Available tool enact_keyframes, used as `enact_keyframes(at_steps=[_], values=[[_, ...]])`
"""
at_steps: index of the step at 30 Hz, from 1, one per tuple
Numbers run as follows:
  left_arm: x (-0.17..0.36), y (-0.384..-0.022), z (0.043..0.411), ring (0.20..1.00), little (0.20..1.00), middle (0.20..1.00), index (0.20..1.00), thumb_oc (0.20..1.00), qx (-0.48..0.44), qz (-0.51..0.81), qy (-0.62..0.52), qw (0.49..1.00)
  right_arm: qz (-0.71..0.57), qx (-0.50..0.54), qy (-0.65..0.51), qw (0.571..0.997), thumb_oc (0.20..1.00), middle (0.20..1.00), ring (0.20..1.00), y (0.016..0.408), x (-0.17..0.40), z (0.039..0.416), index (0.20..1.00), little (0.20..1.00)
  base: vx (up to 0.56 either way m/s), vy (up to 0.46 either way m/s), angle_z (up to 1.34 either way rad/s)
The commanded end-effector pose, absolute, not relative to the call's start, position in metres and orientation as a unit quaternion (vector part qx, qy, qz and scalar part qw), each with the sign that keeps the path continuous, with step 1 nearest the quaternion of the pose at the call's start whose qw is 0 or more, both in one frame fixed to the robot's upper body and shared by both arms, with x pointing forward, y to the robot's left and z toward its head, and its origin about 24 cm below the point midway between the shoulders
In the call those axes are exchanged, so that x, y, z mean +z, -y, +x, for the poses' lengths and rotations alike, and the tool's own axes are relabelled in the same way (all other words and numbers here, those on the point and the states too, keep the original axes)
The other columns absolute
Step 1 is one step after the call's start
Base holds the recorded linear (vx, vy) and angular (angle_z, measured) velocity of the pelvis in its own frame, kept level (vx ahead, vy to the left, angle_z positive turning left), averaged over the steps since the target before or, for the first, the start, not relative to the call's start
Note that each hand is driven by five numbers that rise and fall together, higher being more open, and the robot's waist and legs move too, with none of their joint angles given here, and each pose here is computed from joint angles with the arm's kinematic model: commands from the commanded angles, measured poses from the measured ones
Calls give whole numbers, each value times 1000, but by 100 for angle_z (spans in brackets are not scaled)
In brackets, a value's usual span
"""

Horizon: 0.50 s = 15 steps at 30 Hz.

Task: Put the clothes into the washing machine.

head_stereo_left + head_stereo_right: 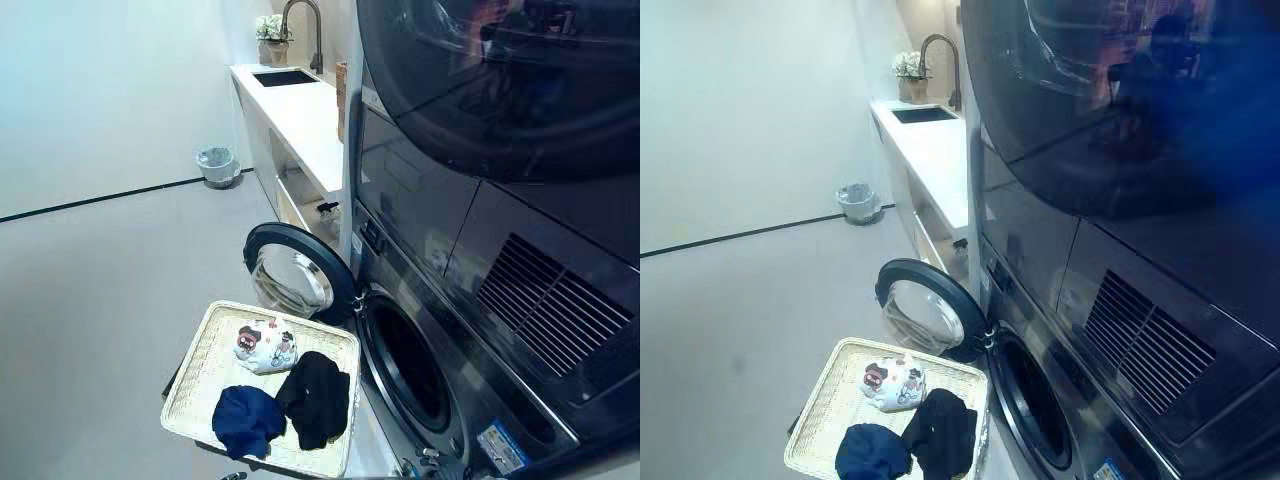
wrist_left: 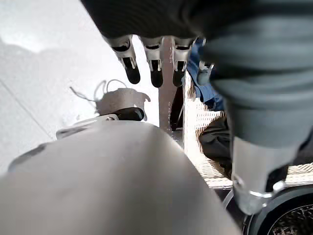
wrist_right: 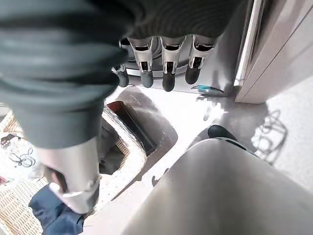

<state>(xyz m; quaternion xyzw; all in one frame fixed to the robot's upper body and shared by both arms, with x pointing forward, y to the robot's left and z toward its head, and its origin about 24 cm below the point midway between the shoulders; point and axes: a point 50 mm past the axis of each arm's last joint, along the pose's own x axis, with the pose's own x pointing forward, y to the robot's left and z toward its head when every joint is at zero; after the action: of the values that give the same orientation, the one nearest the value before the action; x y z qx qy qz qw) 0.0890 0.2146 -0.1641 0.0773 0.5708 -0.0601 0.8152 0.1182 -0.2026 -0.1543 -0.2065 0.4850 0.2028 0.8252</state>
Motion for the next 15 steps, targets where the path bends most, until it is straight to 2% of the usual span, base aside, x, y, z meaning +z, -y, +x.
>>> enact_keyframes(at_steps=[1,9,15], values=[[-160,-214,112,1000,1000,1000,1000,1000,-68,81,-551,828,-224,216,-437,844,1000,1000,1000,193,-145,149,1000,1000,197,-39,-7],[-158,-218,113,1000,1000,1000,1000,1000,-43,106,-540,834,-220,211,-440,845,1000,1000,1000,195,-145,148,1000,1000,0,0,0],[-159,-225,109,1000,1000,1000,1000,1000,10,137,-547,826,-214,205,-449,843,1000,1000,1000,194,-148,142,1000,1000,0,0,0]])
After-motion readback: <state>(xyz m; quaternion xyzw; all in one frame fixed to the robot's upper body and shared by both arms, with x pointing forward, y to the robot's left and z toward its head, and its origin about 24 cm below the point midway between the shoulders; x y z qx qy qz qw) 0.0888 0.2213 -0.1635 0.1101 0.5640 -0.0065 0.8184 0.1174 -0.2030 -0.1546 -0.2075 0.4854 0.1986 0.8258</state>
